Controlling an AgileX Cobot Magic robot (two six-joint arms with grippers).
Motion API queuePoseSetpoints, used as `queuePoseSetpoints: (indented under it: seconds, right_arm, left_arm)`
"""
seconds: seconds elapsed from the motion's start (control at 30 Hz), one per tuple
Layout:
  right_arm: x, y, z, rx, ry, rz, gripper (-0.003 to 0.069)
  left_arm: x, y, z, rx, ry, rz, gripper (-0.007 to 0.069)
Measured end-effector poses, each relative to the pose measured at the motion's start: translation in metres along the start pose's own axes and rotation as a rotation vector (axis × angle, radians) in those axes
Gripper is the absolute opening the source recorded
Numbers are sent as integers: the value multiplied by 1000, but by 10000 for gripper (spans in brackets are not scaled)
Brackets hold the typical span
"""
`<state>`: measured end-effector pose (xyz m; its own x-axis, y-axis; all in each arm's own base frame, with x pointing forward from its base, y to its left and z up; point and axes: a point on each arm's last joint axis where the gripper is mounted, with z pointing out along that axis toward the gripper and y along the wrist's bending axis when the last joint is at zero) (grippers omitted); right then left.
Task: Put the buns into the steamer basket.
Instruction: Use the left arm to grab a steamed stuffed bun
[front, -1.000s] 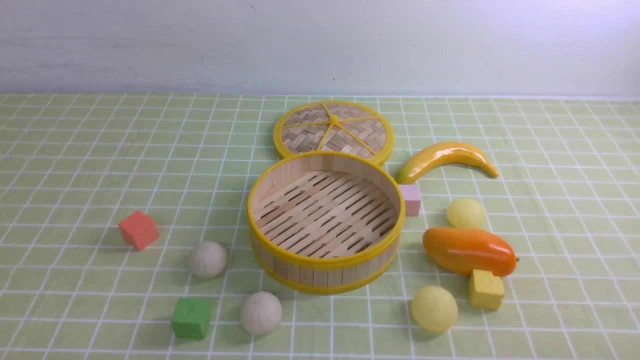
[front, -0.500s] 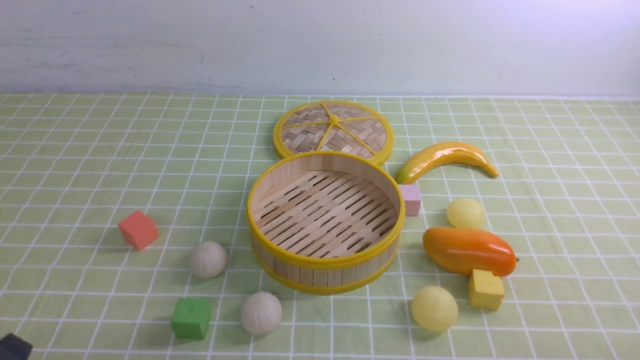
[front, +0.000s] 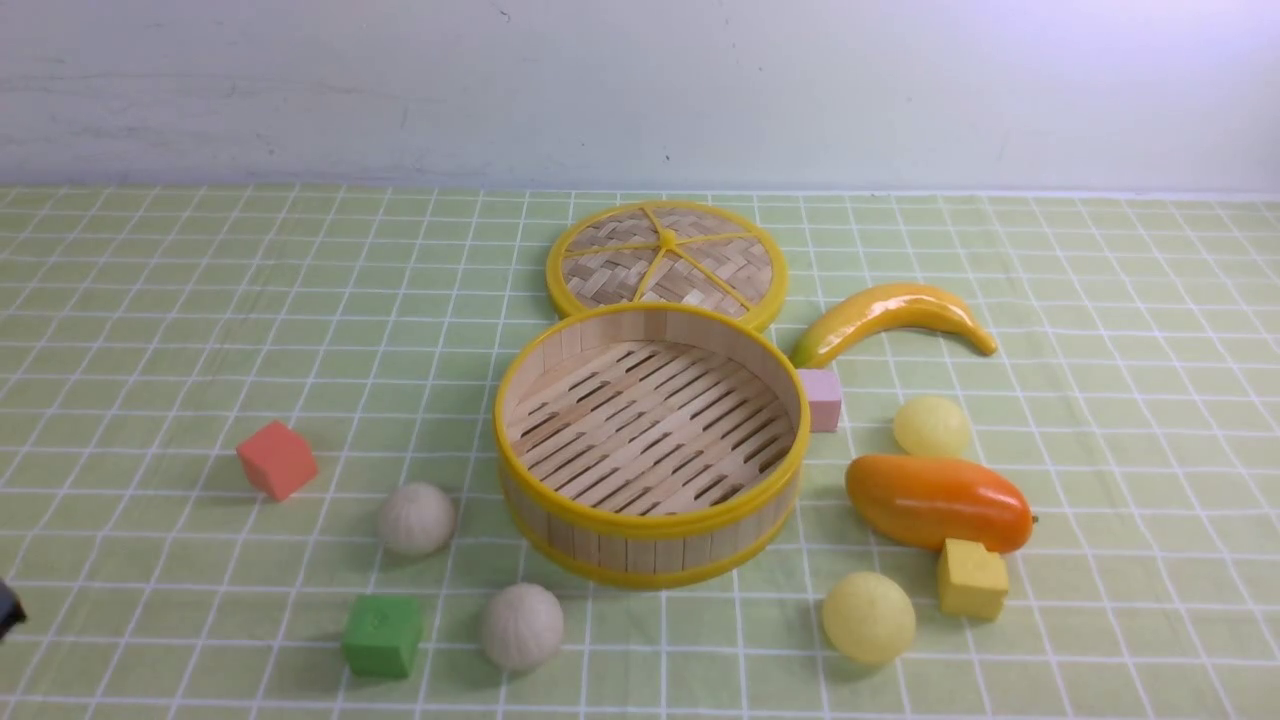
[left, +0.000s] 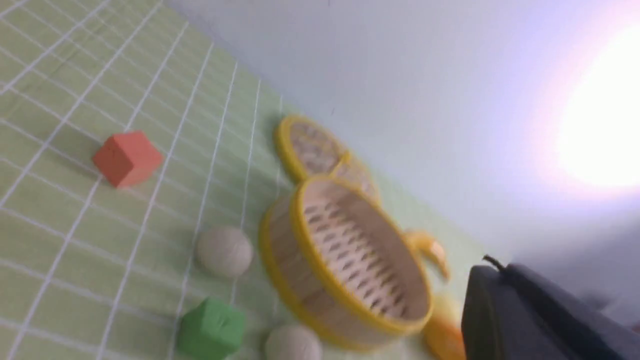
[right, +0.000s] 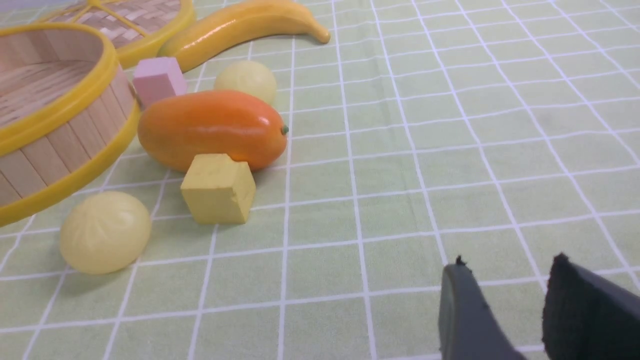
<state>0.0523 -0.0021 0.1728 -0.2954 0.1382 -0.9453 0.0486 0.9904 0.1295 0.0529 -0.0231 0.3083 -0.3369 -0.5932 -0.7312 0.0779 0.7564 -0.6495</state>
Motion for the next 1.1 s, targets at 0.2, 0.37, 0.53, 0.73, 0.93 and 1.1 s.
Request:
queuePoseSetpoints:
  seconds: [0.2,0.37,0.53,0.73,0.93,1.1]
  right_arm:
    - [0,0,0,0,0,0,239]
    - [0,0,0,0,0,0,239]
    - [0,0,0,0,0,0,239]
    - [0,0,0,0,0,0,239]
    - [0,0,0,0,0,0,239]
    - [0,0,0,0,0,0,239]
  left_arm:
    - [-19,-14,51,-192,588,161,-13]
    - [-19,2,105,-241,736,229,-13]
    - [-3,8,163,-233,894,309,-13]
    - [8,-34,199,-199,867,492,-13]
    - [2,-15,259,-381,832,544,-13]
    - [14,3,300,-419,868,581,-5]
